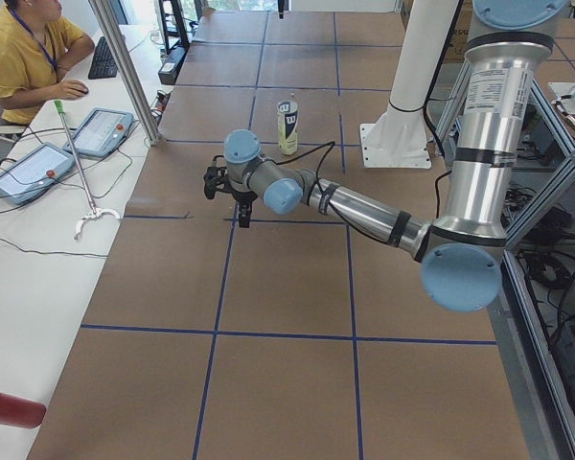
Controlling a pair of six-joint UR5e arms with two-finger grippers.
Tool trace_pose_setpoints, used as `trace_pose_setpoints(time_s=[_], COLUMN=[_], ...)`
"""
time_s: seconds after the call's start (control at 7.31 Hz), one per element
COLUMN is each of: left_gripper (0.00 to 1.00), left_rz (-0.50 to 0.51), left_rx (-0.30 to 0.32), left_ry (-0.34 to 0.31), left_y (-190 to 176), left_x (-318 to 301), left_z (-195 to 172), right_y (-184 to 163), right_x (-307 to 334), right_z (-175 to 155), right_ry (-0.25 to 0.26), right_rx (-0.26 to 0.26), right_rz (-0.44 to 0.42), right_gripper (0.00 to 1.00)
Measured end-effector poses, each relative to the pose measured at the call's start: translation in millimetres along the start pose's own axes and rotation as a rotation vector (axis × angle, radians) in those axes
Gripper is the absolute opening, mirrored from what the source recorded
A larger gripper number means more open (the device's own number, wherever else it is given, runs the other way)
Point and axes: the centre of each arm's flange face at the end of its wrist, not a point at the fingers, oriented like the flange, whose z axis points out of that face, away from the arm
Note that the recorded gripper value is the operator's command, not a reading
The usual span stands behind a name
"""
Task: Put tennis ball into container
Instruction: 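Move the left gripper down over the loose tennis ball, then close the left gripper around the tennis ball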
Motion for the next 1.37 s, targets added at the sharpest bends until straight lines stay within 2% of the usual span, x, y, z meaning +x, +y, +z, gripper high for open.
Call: trace_pose_setpoints(time_s=[0.27,0.55,0.96,1.37], left_gripper=[1.00,1.00,1.00,1.00], left_rz=[-0.123,-0.177,-0.192,-0.182], left_rx=[-0.016,-0.005,0.025,0.023], left_ry=[-0.016,-0.052,-0.136,-0.167], left_y=[36,67,87,98], left_x=[101,158,183,188], left_z=[68,118,151,167], right_y=[0,0,0,0], right_x=[0,0,0,0], right_z=[0,0,0,0], right_ry=[0.000,0.000,0.000,0.000], right_rx=[0.000,0.000,0.000,0.000], right_rz=[0.001,0.001,0.001,0.001], right_gripper=[1.00,1.00,1.00,1.00])
